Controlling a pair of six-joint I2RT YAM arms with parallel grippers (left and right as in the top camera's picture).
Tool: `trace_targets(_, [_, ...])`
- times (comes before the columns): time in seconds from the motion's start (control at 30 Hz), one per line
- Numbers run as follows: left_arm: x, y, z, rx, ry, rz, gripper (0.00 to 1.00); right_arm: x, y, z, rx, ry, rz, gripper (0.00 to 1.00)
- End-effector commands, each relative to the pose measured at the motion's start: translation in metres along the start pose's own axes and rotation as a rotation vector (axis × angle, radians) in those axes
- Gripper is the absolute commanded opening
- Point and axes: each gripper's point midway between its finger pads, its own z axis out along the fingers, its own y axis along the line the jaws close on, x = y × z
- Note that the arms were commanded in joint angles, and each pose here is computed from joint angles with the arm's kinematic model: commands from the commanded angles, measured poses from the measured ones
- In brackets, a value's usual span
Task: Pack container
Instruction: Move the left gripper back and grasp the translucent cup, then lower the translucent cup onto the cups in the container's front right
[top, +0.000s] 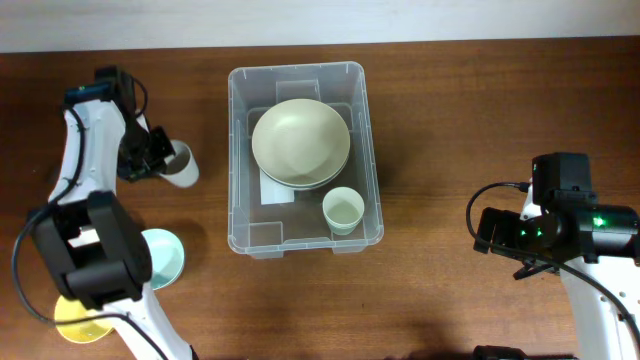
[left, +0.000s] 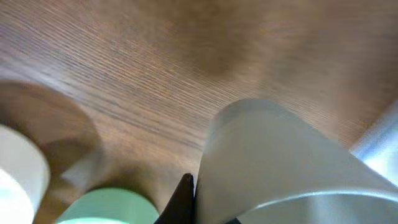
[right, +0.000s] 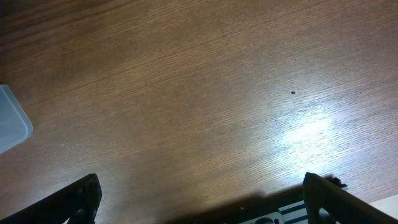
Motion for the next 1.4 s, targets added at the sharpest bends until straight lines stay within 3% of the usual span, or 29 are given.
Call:
trace_targets(0.0, [0.005, -0.029, -0.078, 0.067, -0.173, 0.086, 0.0, 0.0, -0.001, 0.0, 0.008, -0.003, 0.002, 0.99])
trace_targets(0.17, [0.053, -0.076, -0.131, 0.149, -0.237, 0.231, 0.01, 0.0, -0.001, 0.0, 0.007, -0.004, 0.002, 0.99])
trace_targets(0.37, [0.117, -0.148, -0.162, 0.234, -0.291, 0.48, 0.01, -0.001, 0.0, 0.0, 0.007, -0.005, 0.003, 0.98])
trace_targets(0.57, [0.186, -0.221, -0.154, 0.299, -0.256, 0.702, 0.0, -0.001, 0.0, 0.0, 0.007, -0.005, 0.003, 0.99])
trace_targets(0.77, [0.229, -0.255, -0.122, 0.27, -0.167, 0.831, 0.0, -0.001, 0.0, 0.0, 0.007, -0.005, 0.002, 0.99])
trace_targets(1.0, [0.235, -0.255, -0.079, 0.173, -0.05, 0.838, 0.01, 0.0, 0.0, 0.0, 0.007, -0.004, 0.003, 0.99])
trace_targets(1.23, [0.233, -0.253, -0.071, 0.142, -0.04, 0.836, 0.01, 0.0, 0.0, 0.0, 0.007, -0.003, 0.002, 0.99])
trace_targets(1.37, [0.232, -0.248, -0.071, 0.119, -0.042, 0.836, 0.07, 0.0, 0.0, 0.0, 0.007, -0.003, 0.002, 0.99])
